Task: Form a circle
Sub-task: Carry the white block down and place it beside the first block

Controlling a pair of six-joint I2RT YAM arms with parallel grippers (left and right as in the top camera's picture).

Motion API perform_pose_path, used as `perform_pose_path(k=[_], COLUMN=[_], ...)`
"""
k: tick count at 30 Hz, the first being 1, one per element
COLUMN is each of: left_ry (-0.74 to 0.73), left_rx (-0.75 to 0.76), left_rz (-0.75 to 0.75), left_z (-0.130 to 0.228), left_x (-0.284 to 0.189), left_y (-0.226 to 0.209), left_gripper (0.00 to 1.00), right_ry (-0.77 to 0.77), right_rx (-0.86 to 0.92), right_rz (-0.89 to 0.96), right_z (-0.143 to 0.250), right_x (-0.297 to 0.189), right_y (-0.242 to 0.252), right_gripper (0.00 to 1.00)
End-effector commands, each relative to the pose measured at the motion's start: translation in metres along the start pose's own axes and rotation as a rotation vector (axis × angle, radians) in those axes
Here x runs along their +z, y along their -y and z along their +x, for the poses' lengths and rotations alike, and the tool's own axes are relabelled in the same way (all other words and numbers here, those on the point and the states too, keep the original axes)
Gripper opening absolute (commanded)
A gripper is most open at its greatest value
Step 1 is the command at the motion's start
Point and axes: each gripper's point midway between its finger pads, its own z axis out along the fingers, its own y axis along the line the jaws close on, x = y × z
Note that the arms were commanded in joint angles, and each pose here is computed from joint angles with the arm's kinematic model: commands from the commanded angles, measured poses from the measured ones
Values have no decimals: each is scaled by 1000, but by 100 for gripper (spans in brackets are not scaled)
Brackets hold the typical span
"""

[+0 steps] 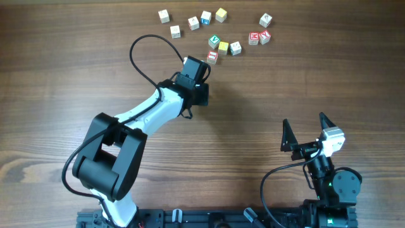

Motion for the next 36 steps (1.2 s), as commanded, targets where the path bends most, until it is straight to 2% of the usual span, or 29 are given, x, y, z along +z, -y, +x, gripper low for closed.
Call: perform_pose_path(k=[1,5,21,33,36], left_ry=[-18,7,20,20,31], left_rx=[5,5,27,27,26], left_rz=[-27,-74,-70,-69,-65], left_z=[9,4,1,1,-2], left_x=[6,5,5,5,5], left_y=[-8,-15,-14,-14,-13], left_gripper=[30,31,37,38,46], right_ry=[9,8,9,8,8], right_rx=[-4,-5,-4,-5,-4], right_rz=[6,6,6,6,6], right_z=[-2,-2,-2,-2,-2], right_x=[0,0,0,0,0], right_y=[1,1,1,1,0], right_gripper=[100,100,100,100,100])
